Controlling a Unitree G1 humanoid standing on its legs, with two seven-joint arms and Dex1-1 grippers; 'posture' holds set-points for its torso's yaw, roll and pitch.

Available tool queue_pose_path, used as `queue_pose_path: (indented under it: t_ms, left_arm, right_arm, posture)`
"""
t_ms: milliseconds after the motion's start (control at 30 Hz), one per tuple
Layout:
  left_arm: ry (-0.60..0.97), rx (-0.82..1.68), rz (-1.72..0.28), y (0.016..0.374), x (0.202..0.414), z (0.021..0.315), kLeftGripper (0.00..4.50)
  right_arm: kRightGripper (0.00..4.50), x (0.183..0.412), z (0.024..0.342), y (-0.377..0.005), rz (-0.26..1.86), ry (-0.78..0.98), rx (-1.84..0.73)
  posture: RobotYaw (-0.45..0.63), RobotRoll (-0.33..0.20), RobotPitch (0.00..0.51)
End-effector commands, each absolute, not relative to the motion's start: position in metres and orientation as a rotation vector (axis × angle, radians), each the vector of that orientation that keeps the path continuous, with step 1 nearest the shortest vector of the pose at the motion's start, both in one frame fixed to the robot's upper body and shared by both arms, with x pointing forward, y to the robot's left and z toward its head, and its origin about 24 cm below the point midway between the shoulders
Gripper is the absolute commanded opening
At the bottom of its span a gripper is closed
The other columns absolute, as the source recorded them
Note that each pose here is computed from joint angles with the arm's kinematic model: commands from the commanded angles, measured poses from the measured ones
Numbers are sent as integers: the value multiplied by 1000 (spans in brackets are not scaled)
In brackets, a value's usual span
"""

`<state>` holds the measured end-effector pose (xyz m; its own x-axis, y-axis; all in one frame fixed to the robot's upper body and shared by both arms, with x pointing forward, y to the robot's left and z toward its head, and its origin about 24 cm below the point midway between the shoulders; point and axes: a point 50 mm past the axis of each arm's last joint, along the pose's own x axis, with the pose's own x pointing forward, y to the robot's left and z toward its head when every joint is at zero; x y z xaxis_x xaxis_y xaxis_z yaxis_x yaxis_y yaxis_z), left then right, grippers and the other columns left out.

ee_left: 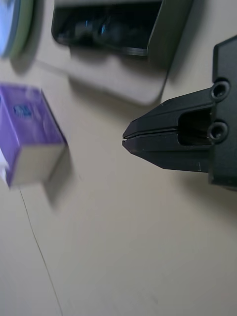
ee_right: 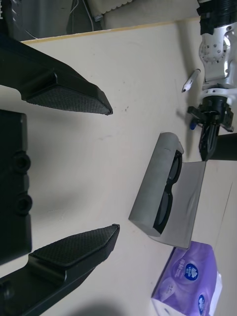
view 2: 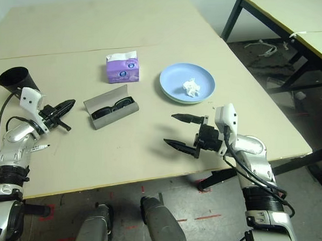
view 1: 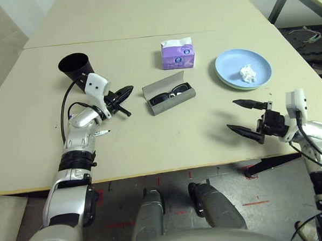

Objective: Organize and tidy the items on the table.

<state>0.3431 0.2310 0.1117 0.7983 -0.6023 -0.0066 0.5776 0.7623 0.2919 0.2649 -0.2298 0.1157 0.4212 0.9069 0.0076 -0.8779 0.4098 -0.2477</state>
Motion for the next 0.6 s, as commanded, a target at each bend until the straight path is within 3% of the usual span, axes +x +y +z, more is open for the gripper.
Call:
queue_pose_path:
  t_ms: [33,300,600]
  left_arm:
    - [-90,315,-714,221,343,106,28]
    - [-103,235,-673,220,351,106,28]
    - [-82,344,-883,210,339,100,28]
  right_arm:
    - [4500,263,116,-229,1140,-138,-212]
    - [4500,260,117,-224,1138,-141,-204]
    - [4500,260,121,-224,1123,-147,-208]
  posture:
    - [-211,0,177]
    - [-226,0,172]
    - [-233,0,172]
